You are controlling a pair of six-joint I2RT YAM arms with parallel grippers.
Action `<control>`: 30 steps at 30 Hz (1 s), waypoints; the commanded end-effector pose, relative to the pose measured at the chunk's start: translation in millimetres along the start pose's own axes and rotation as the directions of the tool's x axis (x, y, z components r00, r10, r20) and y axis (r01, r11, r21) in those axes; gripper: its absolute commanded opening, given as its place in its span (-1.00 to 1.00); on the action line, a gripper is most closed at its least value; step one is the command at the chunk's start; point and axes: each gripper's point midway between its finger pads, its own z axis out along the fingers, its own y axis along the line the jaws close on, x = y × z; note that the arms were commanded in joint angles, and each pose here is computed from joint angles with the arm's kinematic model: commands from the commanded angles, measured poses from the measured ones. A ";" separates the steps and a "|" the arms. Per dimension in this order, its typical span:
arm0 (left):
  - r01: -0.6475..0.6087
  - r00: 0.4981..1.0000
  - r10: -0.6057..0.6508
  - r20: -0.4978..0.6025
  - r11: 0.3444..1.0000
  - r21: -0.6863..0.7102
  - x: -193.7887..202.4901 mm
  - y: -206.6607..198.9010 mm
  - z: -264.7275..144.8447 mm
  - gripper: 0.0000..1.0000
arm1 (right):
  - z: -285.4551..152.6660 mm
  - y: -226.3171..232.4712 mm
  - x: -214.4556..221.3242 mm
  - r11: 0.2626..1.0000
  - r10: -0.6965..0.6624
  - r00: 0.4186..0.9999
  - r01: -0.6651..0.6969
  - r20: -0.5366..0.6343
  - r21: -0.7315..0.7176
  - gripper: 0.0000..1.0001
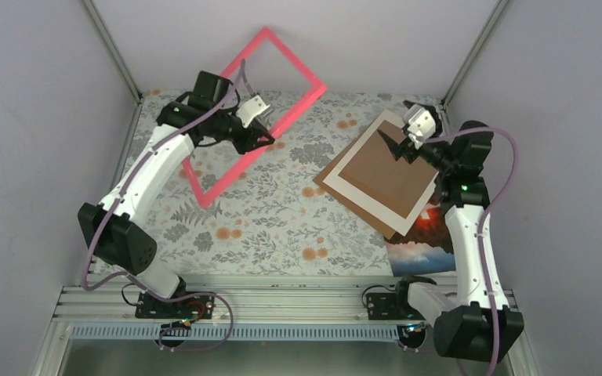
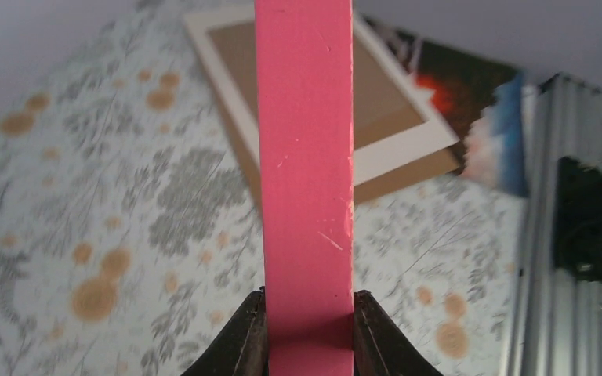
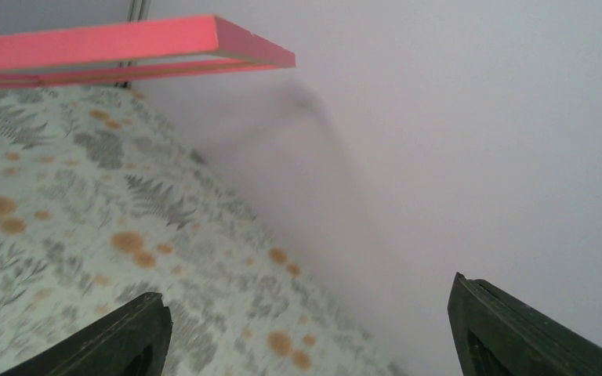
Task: Put the photo into the frame
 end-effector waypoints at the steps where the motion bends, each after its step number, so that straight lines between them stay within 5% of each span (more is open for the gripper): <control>1: -0.118 0.987 0.087 0.136 0.962 0.245 -36.8 -60.1 -40.3 -0.95 | 0.2 -24.3 -62.6 0.993 -0.120 0.977 0.115 0.174 0.037 0.71; 7: -0.232 0.950 0.083 0.300 0.831 0.505 -54.3 -127.4 -85.9 -0.95 | 1.1 -28.1 -101.2 0.970 -0.240 0.929 0.239 0.281 0.042 0.73; 15: -0.323 0.903 0.028 0.428 0.700 0.636 -70.0 -170.6 -132.4 -0.95 | 22.4 -2.1 -139.2 0.939 -0.303 0.883 0.341 0.357 -0.047 0.72; 30: -0.347 0.899 0.017 0.437 0.637 0.688 -54.4 -203.0 -145.3 -0.95 | 65.7 -4.0 -166.1 0.918 -0.380 0.849 0.394 0.367 0.039 0.47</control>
